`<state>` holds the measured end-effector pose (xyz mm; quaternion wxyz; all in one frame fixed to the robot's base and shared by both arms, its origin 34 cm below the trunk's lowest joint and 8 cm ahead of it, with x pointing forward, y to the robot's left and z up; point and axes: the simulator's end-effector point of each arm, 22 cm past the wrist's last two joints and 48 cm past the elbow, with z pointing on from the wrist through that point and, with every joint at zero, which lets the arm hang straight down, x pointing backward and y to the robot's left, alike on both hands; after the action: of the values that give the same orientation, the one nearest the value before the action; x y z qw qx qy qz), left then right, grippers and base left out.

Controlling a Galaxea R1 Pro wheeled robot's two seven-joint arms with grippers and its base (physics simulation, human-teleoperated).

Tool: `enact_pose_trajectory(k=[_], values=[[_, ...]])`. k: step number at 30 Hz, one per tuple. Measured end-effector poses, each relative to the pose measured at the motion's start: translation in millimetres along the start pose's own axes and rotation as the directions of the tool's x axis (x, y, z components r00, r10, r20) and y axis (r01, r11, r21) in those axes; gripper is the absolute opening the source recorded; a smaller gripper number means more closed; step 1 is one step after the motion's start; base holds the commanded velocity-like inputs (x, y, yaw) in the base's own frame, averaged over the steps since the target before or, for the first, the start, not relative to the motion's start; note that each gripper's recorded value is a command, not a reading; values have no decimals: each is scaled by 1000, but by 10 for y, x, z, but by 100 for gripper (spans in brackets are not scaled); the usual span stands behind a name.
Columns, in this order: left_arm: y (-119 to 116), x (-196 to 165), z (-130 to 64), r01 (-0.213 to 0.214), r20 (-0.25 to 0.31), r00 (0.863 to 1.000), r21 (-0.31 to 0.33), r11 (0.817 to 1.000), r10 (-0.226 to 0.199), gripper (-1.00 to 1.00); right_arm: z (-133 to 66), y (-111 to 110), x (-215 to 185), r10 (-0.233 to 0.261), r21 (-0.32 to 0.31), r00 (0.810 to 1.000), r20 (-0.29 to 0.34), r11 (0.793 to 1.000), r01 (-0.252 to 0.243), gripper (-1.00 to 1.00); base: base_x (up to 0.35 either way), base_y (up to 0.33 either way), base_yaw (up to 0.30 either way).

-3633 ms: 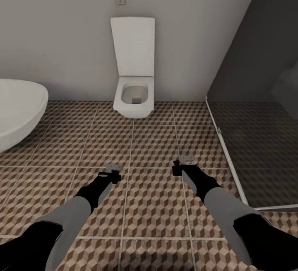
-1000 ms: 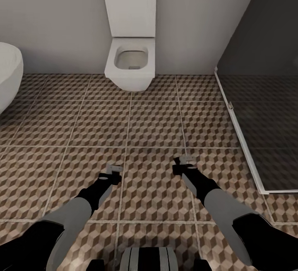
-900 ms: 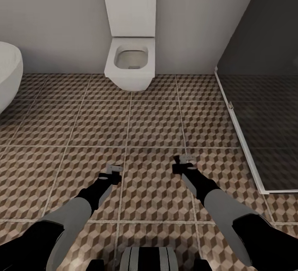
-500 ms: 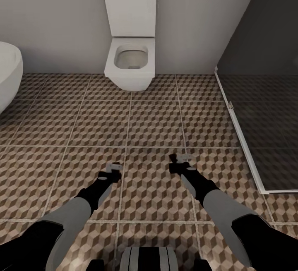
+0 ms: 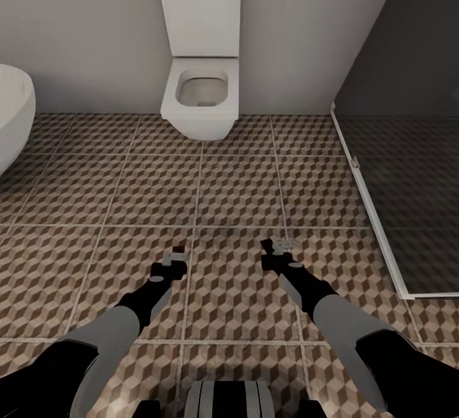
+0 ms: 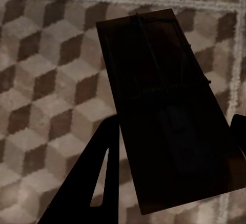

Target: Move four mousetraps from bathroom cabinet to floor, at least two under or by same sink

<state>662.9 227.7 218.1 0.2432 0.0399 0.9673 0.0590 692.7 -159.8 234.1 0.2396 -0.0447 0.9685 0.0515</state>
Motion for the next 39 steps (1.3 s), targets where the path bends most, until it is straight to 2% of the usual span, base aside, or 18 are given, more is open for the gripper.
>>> enact_pose_trajectory(k=[7,14,26,39], values=[[-1,9,0,0,0,1000,1,1000,0,-100,1,-11,7,-11,2,1000,0,1000,11,-100,0,0,0],[-30,155,135,-1,-7,1000,2,1000,1,-100,140,-16,147,-11,1,1000,-7,1000,11,-100,0,0,0],[-162,443,384,-1,-26,1000,40,999,2,-100,400,-40,443,-10,1,1000,-26,1000,10,-100,0,0,0],[-221,774,654,-2,-46,999,44,999,4,-100,682,-54,766,-8,0,999,-46,1000,8,-100,0,0,0]])
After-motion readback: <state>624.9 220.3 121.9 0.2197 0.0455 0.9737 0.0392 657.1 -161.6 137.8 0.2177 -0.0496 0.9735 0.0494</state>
